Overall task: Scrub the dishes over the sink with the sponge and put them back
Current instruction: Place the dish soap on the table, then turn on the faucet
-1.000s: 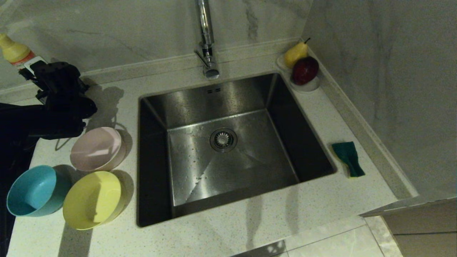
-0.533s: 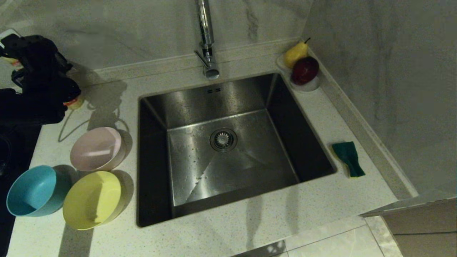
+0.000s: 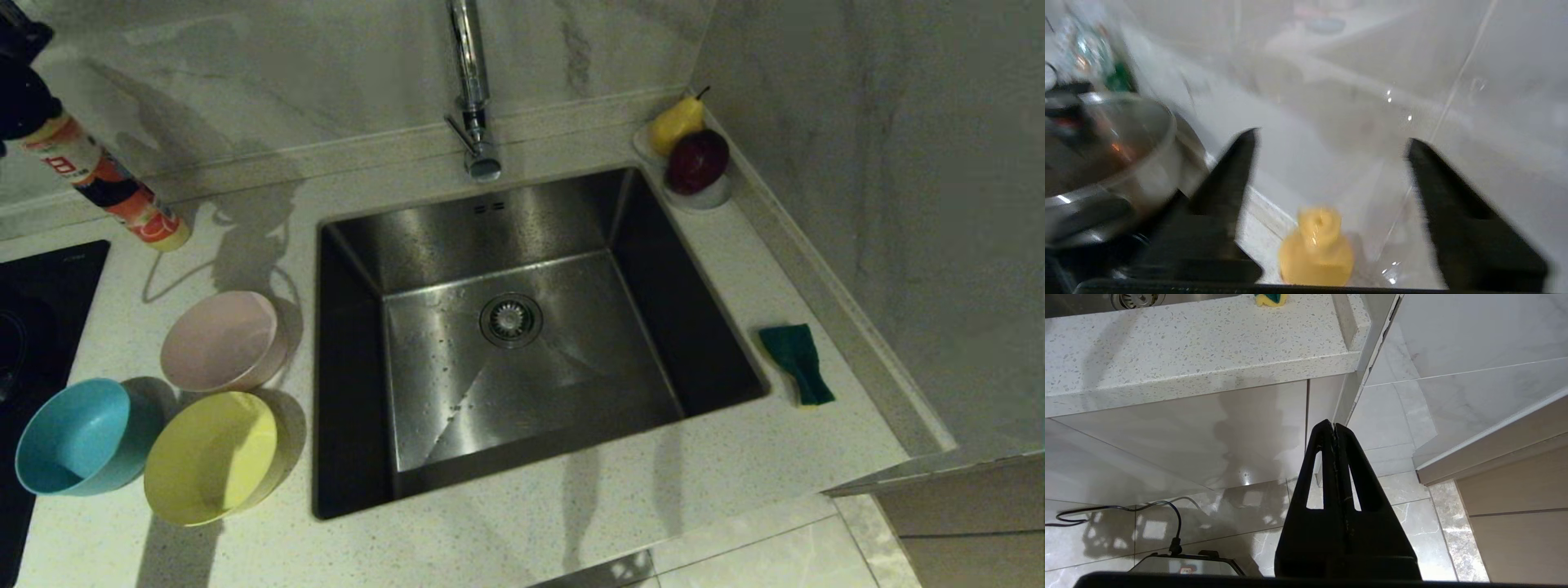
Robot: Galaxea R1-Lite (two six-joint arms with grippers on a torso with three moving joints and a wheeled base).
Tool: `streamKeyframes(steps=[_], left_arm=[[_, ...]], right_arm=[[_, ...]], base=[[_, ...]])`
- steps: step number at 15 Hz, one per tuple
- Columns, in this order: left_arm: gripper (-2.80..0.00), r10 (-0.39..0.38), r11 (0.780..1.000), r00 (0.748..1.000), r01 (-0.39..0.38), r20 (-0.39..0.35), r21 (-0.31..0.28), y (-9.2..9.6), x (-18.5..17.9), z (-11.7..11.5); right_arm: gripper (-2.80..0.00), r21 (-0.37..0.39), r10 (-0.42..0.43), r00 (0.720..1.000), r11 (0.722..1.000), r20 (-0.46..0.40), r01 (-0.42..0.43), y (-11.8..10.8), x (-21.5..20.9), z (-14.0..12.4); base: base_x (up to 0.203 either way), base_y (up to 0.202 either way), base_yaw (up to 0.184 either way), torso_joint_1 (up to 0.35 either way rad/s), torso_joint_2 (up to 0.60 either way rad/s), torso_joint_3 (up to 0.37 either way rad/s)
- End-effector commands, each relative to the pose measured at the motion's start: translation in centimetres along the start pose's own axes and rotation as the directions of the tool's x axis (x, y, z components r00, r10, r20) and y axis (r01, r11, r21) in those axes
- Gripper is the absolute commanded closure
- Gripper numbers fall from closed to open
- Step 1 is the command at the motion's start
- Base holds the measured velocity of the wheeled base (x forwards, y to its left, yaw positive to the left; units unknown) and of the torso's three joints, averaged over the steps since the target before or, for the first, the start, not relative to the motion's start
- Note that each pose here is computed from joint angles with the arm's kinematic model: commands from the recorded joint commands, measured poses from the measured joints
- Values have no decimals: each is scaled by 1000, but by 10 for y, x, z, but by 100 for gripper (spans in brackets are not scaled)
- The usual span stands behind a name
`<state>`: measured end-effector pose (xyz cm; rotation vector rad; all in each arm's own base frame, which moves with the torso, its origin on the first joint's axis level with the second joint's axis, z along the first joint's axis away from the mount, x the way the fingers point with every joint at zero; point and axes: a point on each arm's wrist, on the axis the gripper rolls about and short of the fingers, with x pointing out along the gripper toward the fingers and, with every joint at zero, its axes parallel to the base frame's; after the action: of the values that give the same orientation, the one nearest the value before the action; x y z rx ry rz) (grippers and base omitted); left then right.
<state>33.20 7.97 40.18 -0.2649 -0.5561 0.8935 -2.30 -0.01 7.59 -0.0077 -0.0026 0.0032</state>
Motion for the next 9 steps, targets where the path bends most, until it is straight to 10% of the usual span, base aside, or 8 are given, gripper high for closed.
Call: streamKeyframes(steps=[1, 9], left_arm=[[0, -5, 998, 998, 8, 60, -55, 11, -21, 61], [0, -68, 995, 993, 74, -100, 60, 69, -90, 104]], right_arm=[[0, 0, 1, 1000, 1000, 1, -1, 0, 0, 0], [0, 0, 0, 1000, 1000, 0, 0, 0, 0, 0]], base=[[0, 0, 0, 0, 0, 0], [0, 0, 0, 0, 0, 0]])
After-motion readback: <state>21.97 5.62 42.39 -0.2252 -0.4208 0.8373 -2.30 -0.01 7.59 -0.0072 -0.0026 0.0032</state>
